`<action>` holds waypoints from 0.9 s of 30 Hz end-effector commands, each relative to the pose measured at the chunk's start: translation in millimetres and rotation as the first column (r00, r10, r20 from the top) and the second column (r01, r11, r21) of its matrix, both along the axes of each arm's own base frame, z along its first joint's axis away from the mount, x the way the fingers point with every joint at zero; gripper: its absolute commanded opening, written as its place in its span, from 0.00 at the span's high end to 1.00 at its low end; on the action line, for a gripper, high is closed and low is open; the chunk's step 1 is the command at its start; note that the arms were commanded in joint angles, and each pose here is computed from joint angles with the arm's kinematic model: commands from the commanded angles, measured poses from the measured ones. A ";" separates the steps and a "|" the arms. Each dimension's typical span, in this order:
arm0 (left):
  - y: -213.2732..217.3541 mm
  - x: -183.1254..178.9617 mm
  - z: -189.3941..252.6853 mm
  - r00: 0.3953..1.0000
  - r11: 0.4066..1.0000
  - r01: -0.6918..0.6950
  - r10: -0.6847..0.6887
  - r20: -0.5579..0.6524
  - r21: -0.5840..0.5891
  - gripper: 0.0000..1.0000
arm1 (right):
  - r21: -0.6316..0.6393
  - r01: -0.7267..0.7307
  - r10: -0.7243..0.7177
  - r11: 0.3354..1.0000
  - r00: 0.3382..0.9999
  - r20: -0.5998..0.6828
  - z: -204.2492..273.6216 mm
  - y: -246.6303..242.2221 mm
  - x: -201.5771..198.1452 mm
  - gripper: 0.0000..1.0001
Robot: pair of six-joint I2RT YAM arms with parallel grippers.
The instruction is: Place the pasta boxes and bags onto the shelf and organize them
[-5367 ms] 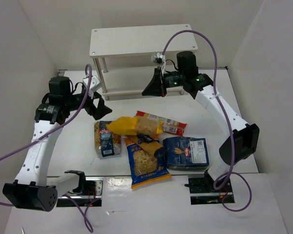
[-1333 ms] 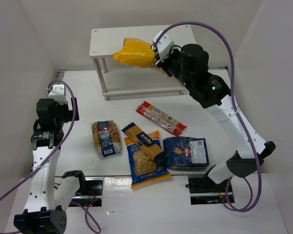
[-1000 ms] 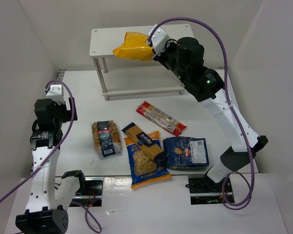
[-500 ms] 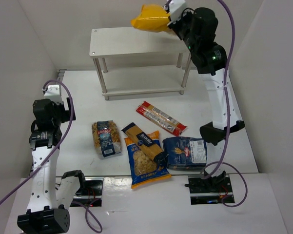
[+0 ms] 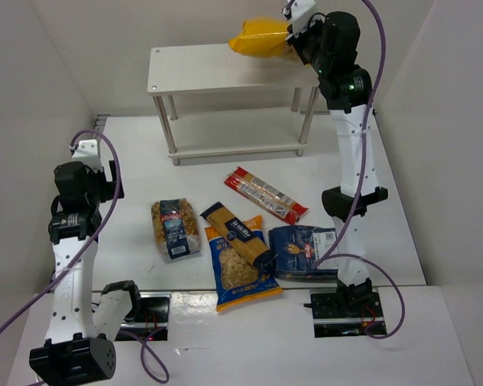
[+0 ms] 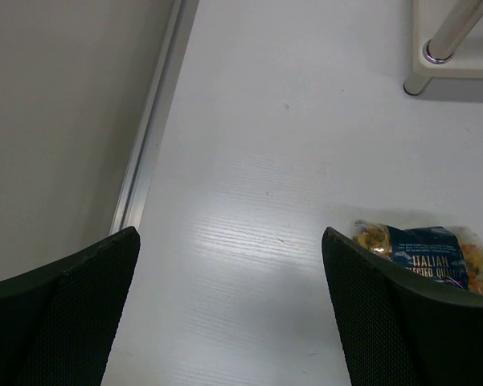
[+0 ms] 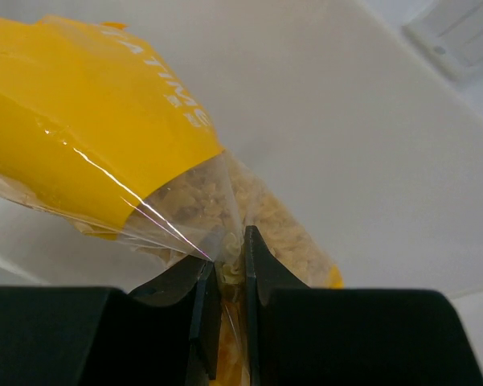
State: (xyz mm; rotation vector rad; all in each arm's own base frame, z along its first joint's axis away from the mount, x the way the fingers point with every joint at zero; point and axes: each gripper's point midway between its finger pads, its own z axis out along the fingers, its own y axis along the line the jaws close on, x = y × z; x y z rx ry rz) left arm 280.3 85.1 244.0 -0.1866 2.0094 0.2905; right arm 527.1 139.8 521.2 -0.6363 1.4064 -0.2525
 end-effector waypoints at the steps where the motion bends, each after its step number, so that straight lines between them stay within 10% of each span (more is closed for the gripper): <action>1: 3.7 2.7 4.8 1.000 1.000 -0.008 0.008 0.024 0.013 0.00 | 0.083 -0.084 0.065 0.993 0.974 0.218 68.2 9.0 -21.9 1.00; 27: 5.1 3.5 -2.3 1.000 1.000 -0.009 0.009 -0.002 0.002 0.00 | 0.076 -0.108 0.115 0.991 0.988 -0.100 -74.6 41.6 57.0 1.00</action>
